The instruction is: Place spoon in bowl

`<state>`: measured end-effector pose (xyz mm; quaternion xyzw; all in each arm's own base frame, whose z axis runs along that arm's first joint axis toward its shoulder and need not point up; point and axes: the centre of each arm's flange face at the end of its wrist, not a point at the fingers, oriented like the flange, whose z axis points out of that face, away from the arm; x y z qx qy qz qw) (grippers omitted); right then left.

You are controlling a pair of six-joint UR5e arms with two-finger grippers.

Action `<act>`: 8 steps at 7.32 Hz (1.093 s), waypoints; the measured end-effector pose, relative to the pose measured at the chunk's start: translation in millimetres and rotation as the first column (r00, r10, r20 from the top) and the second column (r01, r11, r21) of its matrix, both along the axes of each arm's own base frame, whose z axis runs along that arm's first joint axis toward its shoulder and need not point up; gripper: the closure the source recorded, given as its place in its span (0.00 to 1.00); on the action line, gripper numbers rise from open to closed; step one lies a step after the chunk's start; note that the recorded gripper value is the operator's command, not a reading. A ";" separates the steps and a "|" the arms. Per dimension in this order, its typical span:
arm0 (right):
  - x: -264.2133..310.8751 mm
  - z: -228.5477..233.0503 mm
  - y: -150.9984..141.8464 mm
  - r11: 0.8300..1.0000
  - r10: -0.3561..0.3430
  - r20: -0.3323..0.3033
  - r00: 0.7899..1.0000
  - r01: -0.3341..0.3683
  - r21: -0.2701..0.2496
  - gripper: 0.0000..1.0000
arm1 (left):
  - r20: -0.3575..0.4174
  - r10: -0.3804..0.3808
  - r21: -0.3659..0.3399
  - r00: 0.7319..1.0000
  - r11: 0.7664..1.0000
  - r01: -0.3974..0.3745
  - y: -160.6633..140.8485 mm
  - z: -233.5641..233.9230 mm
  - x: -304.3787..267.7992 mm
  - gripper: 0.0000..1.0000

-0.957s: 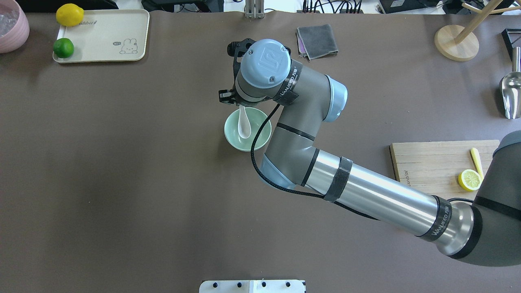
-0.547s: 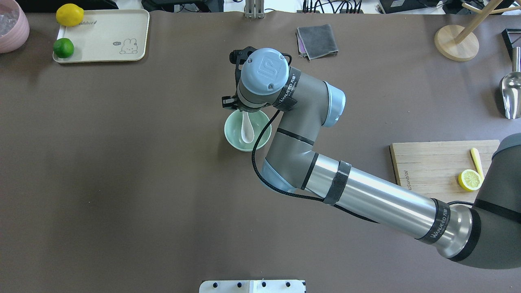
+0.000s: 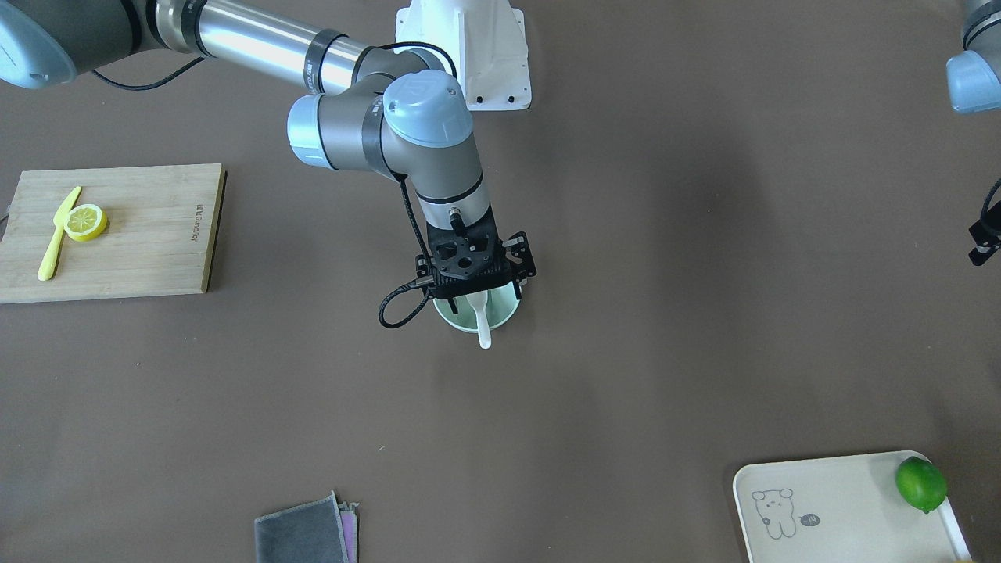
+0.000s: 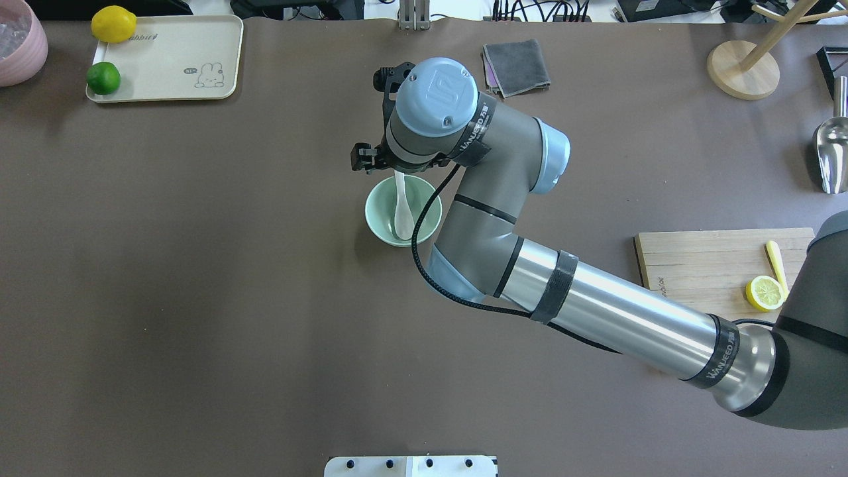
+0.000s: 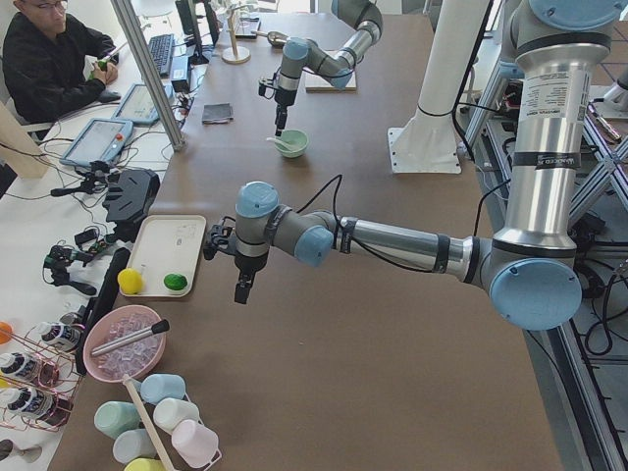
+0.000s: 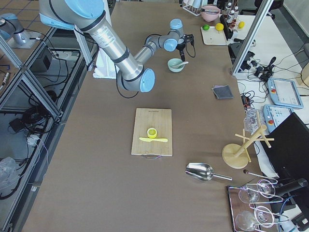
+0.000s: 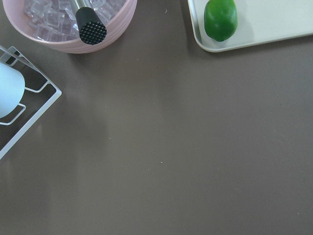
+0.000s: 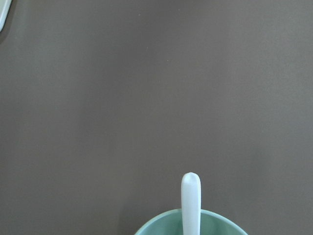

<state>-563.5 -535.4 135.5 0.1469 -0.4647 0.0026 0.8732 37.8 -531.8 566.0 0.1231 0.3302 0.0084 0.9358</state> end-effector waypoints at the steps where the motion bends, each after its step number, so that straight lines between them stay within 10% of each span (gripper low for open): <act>1: 35.4 2.1 -10.4 0.999 -0.021 0.016 1.000 0.021 -0.027 0.00 | -0.002 -0.008 -0.002 1.000 1.000 0.008 1.3 0.5 -5.3 0.02; 8: 405.3 232.9 -55.4 0.993 -0.110 -0.112 0.988 0.105 -0.056 0.00 | -0.026 -0.083 -0.056 0.996 0.995 0.082 27.3 26.5 -53.0 0.02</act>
